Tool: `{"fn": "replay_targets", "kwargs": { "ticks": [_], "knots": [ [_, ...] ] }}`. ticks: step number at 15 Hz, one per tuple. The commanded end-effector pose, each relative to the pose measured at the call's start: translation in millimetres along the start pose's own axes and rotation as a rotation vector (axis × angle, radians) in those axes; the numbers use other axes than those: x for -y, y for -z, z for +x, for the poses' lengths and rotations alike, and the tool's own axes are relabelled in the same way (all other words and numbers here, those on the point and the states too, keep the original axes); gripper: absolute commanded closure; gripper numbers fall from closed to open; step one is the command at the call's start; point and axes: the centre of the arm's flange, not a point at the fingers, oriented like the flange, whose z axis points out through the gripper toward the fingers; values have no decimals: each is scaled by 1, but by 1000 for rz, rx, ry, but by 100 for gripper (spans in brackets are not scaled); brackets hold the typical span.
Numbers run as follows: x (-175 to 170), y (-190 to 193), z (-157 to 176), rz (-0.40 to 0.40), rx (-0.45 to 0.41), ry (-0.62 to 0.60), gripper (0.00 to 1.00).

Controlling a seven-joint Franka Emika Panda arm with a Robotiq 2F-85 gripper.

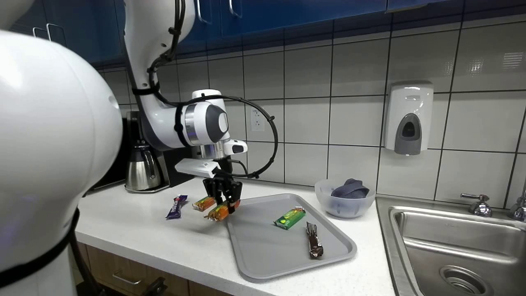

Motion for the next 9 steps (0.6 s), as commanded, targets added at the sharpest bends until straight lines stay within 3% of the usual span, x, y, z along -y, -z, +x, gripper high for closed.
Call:
{"fn": "replay_targets", "kwargs": {
  "ticks": [1, 9],
  "knots": [
    [25, 14, -9, -2, -5, 5, 81],
    [72, 13, -18, 21, -7, 44, 81]
  ]
}}
